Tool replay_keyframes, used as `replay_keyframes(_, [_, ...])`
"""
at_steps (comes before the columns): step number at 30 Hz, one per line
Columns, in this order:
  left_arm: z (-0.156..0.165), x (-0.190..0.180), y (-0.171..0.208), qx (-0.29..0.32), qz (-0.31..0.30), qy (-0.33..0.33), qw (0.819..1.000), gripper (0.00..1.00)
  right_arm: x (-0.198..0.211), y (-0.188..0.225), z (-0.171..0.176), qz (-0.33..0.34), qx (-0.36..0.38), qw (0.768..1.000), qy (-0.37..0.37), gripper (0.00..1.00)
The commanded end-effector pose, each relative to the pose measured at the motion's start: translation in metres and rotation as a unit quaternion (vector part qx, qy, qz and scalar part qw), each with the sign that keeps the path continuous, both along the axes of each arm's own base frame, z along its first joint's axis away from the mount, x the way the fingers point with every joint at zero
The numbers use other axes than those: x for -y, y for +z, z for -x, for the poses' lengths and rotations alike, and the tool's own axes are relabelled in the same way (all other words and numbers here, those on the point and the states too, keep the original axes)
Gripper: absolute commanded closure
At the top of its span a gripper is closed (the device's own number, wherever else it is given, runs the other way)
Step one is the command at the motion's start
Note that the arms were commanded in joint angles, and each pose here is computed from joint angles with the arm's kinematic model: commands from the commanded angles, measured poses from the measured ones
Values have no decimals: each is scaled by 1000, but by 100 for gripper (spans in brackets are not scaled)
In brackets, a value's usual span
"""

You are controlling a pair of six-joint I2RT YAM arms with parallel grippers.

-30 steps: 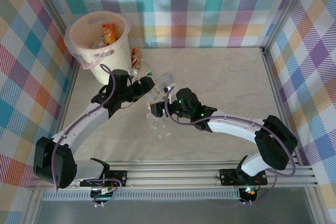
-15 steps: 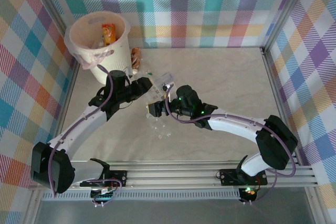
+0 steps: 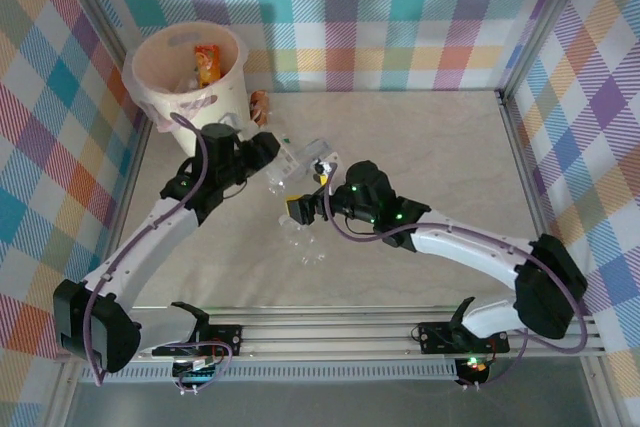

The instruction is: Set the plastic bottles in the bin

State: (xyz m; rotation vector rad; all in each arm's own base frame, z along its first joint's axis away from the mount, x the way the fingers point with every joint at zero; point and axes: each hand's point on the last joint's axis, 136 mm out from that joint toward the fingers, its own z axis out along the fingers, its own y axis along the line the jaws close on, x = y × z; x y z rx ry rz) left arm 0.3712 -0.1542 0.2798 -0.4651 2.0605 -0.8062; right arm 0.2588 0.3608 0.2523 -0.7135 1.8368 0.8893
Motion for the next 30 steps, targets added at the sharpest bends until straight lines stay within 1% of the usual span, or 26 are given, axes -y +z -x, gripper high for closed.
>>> replay_keyframes(1, [-15, -30, 42, 48, -39, 55, 997, 52, 16, 22, -3, 1, 63, 998, -29, 0])
replay_keyframes(6, [-31, -52, 87, 97, -50, 88, 990, 52, 33, 21, -3, 19, 79, 995, -54, 0])
replay_keyframes(9, [-39, -74, 114, 137, -68, 134, 979, 52, 40, 20, 0, 26, 83, 995, -58, 0])
replay_keyframes(12, [-48, -95, 145, 177, -66, 174, 966, 52, 46, 19, 2, 28, 89, 994, -62, 0])
replay_keyframes(15, [-61, -112, 177, 212, -73, 201, 953, 52, 50, 22, 3, 22, 96, 993, -67, 0])
replay_keyframes(17, [-73, -119, 191, 225, -86, 211, 947, 52, 52, 23, 4, 21, 98, 993, -69, 0])
replay_keyframes(19, [-86, -130, 200, 227, -89, 224, 943, 52, 54, 24, 4, 20, 102, 992, -71, 0])
replay_keyframes(23, [-112, -148, 209, 226, -88, 249, 938, 51, 58, 24, 5, 21, 104, 991, -76, 0])
replay_keyframes(26, [-128, -162, 211, 224, -90, 275, 931, 51, 59, 26, 7, 17, 104, 992, -73, 0])
replay_keyframes(30, [-147, -184, 204, 214, -113, 314, 918, 50, 64, 28, 11, 15, 102, 992, -75, 0])
